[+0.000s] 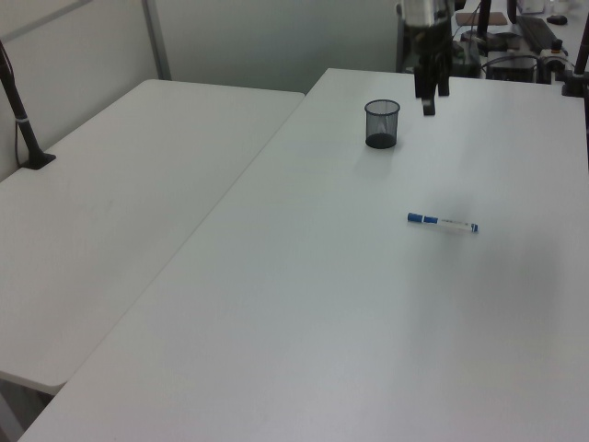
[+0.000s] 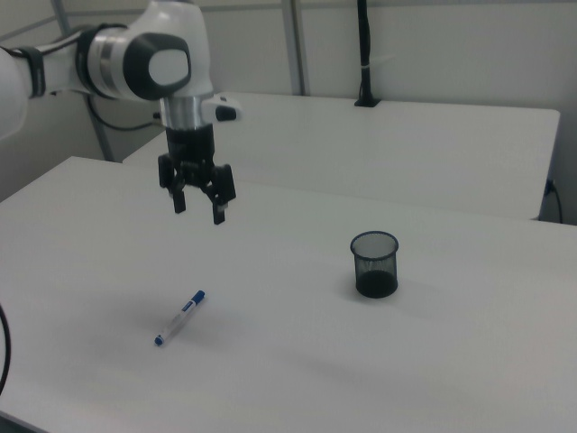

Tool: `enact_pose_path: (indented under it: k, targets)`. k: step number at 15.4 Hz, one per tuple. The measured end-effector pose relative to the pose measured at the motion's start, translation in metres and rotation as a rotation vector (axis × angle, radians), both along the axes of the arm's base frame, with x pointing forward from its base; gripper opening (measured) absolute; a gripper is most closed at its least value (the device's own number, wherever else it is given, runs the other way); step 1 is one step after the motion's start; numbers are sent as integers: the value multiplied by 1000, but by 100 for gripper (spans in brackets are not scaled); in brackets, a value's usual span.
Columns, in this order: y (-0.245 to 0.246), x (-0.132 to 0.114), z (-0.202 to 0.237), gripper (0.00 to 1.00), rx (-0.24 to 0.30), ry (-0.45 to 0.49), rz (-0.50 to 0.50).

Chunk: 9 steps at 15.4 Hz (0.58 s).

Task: Insert the marker
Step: 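Move the gripper over the blue-capped white marker and lower it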

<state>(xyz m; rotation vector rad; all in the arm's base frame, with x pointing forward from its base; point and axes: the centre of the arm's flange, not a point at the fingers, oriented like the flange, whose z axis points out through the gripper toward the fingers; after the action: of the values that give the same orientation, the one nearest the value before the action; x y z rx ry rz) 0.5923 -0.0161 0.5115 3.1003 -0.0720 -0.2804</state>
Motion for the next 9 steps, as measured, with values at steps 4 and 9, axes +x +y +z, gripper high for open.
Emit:
enact_pose_path:
  k: [4, 9]
  targets:
    - [27, 12, -53, 100, -5, 91, 56]
    - [32, 7, -94, 92, -8, 163, 64]
